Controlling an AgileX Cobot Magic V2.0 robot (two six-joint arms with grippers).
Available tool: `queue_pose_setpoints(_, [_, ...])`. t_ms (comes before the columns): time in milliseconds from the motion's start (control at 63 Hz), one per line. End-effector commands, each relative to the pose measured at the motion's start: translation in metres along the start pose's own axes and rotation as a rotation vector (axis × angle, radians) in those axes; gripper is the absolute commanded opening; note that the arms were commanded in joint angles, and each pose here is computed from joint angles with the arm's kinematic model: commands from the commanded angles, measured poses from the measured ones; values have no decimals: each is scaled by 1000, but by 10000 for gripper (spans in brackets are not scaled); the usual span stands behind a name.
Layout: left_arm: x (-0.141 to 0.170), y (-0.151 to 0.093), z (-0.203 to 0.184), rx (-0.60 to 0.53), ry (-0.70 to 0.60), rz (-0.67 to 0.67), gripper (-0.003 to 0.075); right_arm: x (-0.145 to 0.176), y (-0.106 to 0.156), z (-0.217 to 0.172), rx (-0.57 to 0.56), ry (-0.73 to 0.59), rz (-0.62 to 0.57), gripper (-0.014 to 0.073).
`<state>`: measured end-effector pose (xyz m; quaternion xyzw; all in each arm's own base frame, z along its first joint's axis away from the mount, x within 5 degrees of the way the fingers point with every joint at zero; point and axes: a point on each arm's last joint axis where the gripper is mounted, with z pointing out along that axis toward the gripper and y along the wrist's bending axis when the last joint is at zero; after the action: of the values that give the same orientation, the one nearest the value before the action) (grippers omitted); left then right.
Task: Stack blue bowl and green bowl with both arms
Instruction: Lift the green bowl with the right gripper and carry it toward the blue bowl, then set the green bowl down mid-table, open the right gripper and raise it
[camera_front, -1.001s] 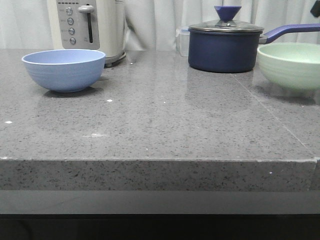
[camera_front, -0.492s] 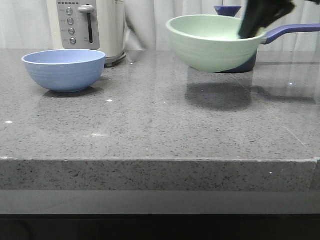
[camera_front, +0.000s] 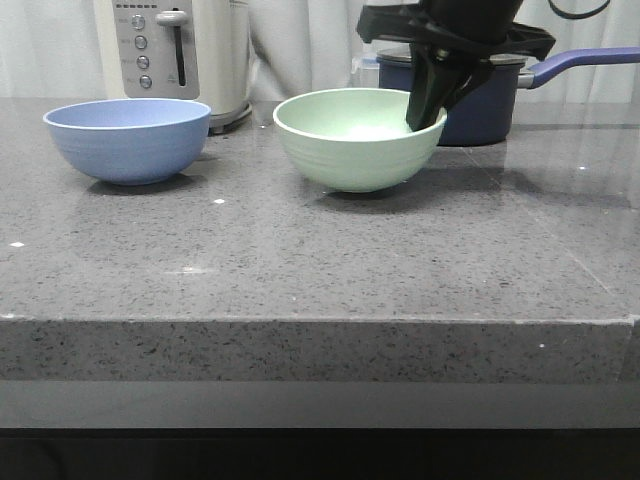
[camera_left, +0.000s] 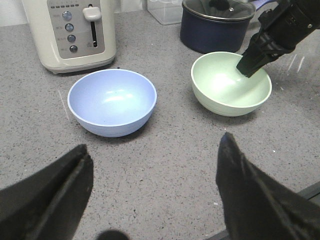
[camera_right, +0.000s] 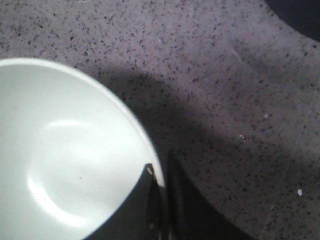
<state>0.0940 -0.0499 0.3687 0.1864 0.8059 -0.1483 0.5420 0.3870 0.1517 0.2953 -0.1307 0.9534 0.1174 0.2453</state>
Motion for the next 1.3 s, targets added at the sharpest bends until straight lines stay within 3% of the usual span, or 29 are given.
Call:
queue_pose_setpoints(0, [-14, -1, -2, 6, -95, 6, 511, -11, 3, -27, -5, -96, -5, -18])
queue_pose_setpoints(95, [-14, -1, -2, 6, -95, 6, 511, -11, 3, -26, -5, -92, -5, 73])
queue_pose_setpoints(254, [-14, -1, -2, 6, -95, 6, 511, -11, 3, -26, -5, -95, -5, 303])
queue_pose_setpoints(365, [-14, -1, -2, 6, -95, 6, 511, -13, 3, -31, -6, -123, -5, 369])
queue_pose_setpoints(683, [-14, -1, -2, 6, -93, 6, 511, -7, -3, -95, 8, -250, -24, 367])
queue_pose_setpoints(858, [-14, -1, -2, 6, -93, 6, 511, 20, -24, -128, 56, -299, -11, 367])
queue_pose_setpoints(1064, [-14, -1, -2, 6, -93, 6, 511, 58, -53, -130, 121, -312, 67, 361])
queue_pose_setpoints(1144, [-14, -1, -2, 6, -93, 6, 511, 67, -58, -120, 118, -303, 84, 315])
queue_pose_setpoints(1287, [-14, -1, -2, 6, -93, 6, 511, 75, -53, -104, 37, -308, 38, 123])
